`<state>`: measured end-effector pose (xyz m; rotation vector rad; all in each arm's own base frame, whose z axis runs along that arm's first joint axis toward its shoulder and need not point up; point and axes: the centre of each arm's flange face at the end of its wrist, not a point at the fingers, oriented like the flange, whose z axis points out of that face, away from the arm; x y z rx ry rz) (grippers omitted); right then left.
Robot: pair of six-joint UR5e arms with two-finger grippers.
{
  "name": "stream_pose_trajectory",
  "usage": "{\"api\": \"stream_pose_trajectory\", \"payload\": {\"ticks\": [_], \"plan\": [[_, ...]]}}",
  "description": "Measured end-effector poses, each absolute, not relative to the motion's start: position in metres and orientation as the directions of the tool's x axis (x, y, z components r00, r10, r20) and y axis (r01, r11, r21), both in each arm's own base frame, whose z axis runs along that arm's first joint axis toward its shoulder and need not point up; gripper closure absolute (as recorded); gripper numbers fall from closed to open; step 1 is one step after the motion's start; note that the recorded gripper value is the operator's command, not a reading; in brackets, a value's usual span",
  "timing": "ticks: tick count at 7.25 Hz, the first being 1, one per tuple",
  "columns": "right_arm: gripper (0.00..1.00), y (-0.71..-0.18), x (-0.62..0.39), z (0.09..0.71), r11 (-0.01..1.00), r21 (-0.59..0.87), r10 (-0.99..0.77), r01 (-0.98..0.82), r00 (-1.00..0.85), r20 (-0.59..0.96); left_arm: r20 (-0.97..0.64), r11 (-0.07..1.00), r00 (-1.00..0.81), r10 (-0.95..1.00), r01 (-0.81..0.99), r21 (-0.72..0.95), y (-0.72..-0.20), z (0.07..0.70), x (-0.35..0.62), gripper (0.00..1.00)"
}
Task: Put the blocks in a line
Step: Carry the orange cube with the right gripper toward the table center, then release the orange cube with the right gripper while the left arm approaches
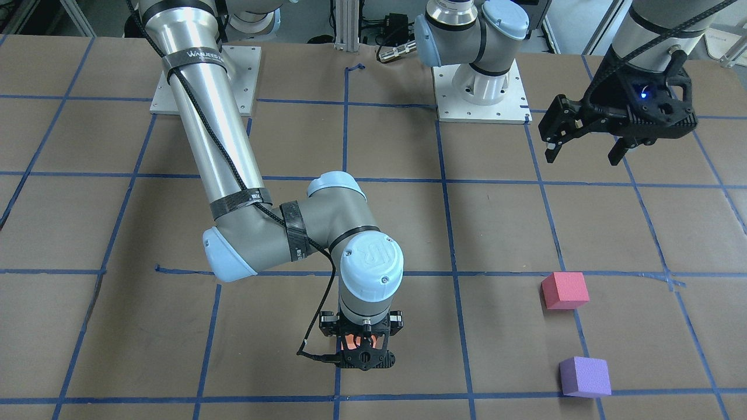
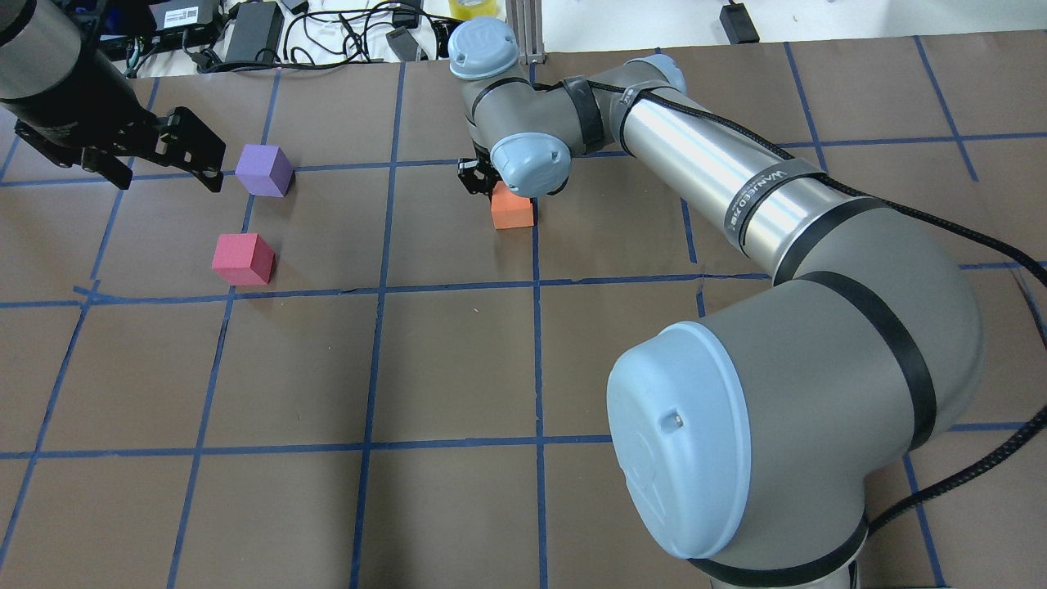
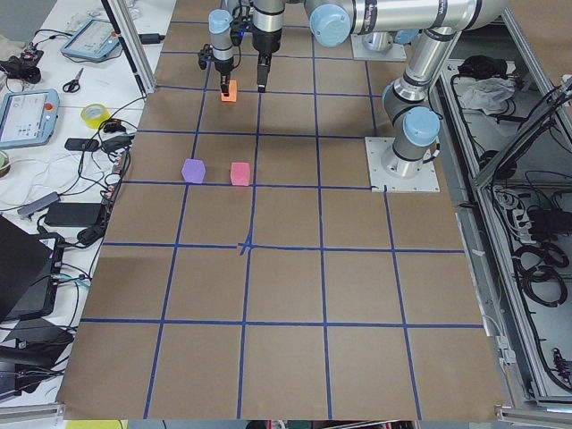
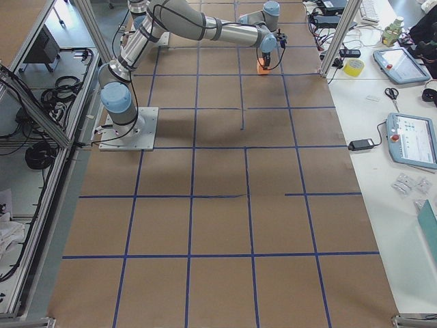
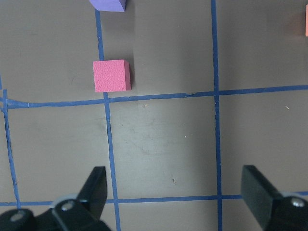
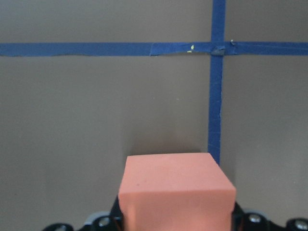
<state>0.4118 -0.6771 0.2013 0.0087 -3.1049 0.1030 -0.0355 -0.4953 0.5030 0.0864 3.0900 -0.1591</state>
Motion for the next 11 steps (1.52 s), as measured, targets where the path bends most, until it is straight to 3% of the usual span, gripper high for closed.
{"api": "stream_pose_trajectory", "payload": {"ticks": [3,5,8,11], "plan": [[0.0,-0.675,0.411,0.211,0.997,-0.075,-0.002,-0.005,-0.999,0.041,-0.045,0.993,-0.997,0.061,0.065,-0.101,-0.496,0.502,-0.035,0.0],[0.0,-0.66,0.397,0.29,0.996,-0.092,0.006,0.002,-0.999,0.039,-0.042,0.993,-0.997,0.066,0.07,-0.092,-0.501,0.498,-0.038,0.0],[0.0,-0.592,0.335,0.454,0.997,-0.079,0.02,0.015,-0.998,0.051,-0.028,0.993,-0.999,0.031,0.035,-0.117,-0.524,0.488,-0.069,0.0],[0.0,-0.494,0.255,0.504,0.997,-0.069,-0.026,-0.03,-0.998,0.063,-0.011,0.978,-1.0,0.021,0.023,-0.205,-0.564,0.45,-0.162,0.0]]}}
